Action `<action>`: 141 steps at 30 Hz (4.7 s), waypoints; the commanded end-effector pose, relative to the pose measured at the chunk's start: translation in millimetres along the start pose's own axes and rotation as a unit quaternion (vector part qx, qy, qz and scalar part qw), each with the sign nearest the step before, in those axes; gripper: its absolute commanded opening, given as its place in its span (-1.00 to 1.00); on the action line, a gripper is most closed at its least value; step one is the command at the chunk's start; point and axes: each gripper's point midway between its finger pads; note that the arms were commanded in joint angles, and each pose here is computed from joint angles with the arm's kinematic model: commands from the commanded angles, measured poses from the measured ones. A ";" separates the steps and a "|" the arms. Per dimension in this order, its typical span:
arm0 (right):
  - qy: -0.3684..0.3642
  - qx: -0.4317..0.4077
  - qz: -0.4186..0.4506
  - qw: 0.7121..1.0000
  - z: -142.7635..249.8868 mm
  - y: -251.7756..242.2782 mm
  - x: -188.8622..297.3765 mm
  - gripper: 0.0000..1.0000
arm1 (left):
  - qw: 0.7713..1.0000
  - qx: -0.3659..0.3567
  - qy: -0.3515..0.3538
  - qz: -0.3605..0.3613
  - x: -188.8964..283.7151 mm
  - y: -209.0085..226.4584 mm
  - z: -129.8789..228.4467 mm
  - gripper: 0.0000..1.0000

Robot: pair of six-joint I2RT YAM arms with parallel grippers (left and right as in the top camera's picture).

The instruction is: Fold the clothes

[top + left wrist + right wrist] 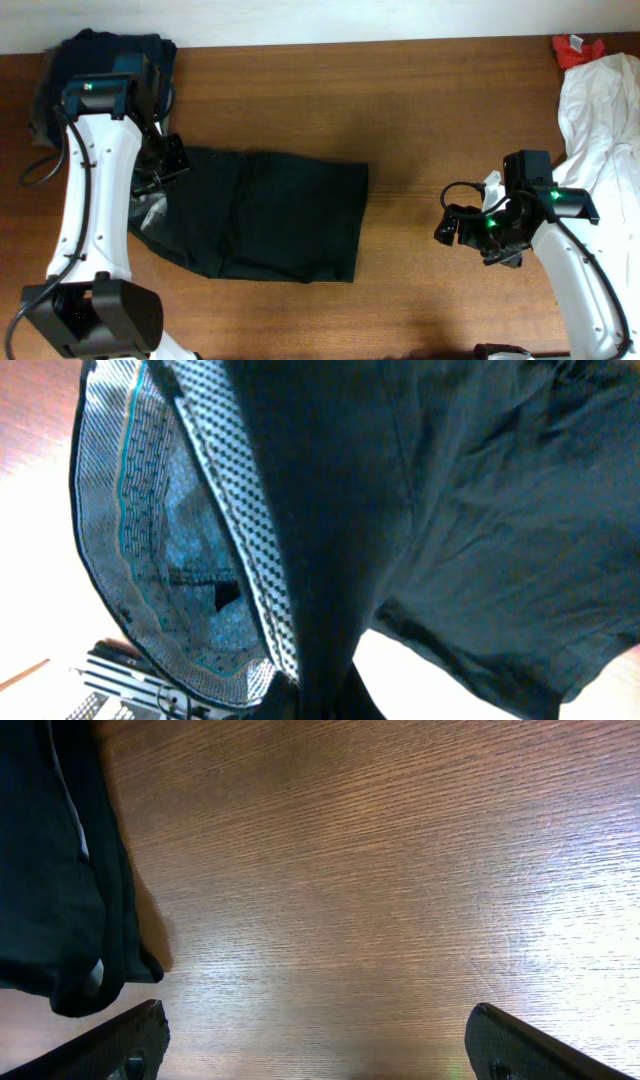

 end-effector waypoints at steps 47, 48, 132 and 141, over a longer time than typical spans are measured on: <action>-0.004 0.001 -0.005 1.000 -2.9 1.2 2.6 0.97 | 0.987 -0.101 -0.104 0.068 31.8 -143.6 13.6 -0.99; -0.004 0.001 -0.005 1.000 -2.8 1.2 2.6 0.97 | 0.989 -0.080 -0.112 0.061 37.4 -128.4 10.2 -0.99; -0.004 0.001 -0.005 1.000 -2.8 1.2 2.6 0.97 | 0.983 -0.113 -0.135 -0.052 63.0 -107.4 -29.2 -0.99; -0.004 0.001 -0.004 1.000 -2.9 1.1 2.6 0.97 | 0.988 -0.033 -0.123 -0.081 57.6 -33.4 -56.1 -0.99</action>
Point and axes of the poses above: each gripper's point midway between its finger pads, its own x axis back along the fingers, its own y axis along the line the jaws close on, z = x × y, and after that the axes turned 10 degrees about -x, right-handed
